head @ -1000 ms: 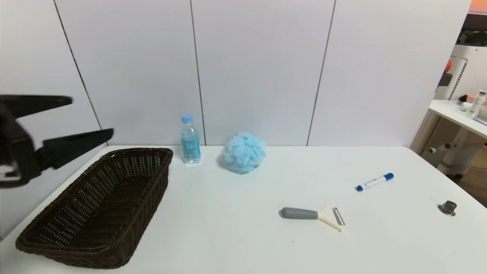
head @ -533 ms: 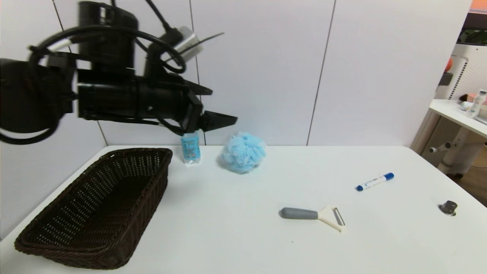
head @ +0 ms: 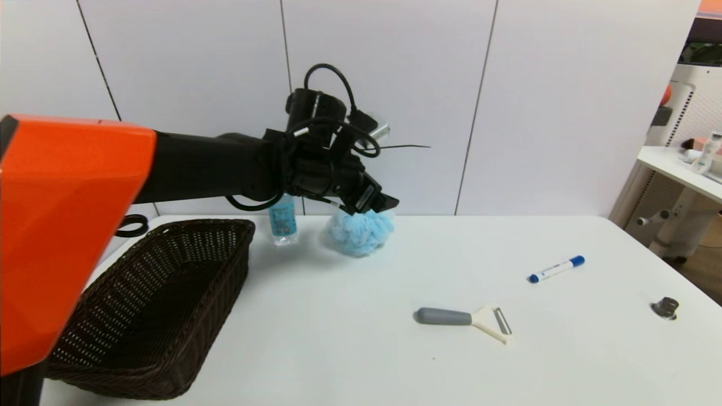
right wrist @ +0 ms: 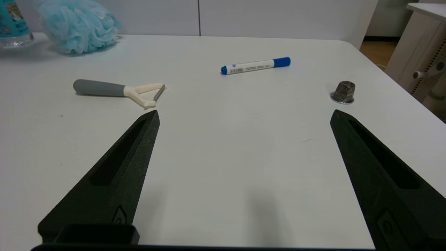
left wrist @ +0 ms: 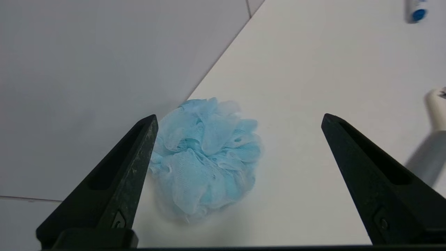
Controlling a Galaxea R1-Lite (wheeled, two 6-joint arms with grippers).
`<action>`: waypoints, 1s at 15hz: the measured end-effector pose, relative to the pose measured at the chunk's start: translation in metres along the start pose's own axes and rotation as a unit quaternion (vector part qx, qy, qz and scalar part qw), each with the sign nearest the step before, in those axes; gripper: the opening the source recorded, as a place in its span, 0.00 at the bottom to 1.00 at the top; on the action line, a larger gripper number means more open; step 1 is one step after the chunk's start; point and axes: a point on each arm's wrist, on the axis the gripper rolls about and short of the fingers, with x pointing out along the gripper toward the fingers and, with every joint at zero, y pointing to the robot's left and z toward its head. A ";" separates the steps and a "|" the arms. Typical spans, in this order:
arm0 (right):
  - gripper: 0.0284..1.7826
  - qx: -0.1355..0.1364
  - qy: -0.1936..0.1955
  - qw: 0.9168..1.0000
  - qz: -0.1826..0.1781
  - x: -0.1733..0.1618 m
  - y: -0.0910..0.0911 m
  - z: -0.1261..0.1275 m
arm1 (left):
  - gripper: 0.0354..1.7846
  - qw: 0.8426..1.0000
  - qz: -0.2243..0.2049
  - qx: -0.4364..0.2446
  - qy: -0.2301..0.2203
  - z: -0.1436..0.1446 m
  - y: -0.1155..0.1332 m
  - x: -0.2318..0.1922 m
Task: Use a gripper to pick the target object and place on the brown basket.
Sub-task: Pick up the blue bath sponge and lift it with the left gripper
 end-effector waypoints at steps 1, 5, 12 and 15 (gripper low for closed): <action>0.95 0.000 0.000 1.000 0.000 0.000 0.000 0.000 | 0.94 1.000 0.020 -0.002 0.008 -0.004 0.003 0.011; 0.95 0.000 0.000 1.000 0.000 0.000 0.000 0.000 | 0.94 0.998 0.050 -0.011 0.041 -0.031 0.014 0.046; 0.95 0.000 0.000 1.000 0.000 0.000 0.000 0.000 | 0.94 0.995 0.051 -0.036 0.082 -0.078 0.027 0.084; 0.95 0.000 0.000 1.000 0.000 0.000 0.000 0.000 | 0.94 0.992 0.048 -0.062 0.094 -0.093 0.027 0.094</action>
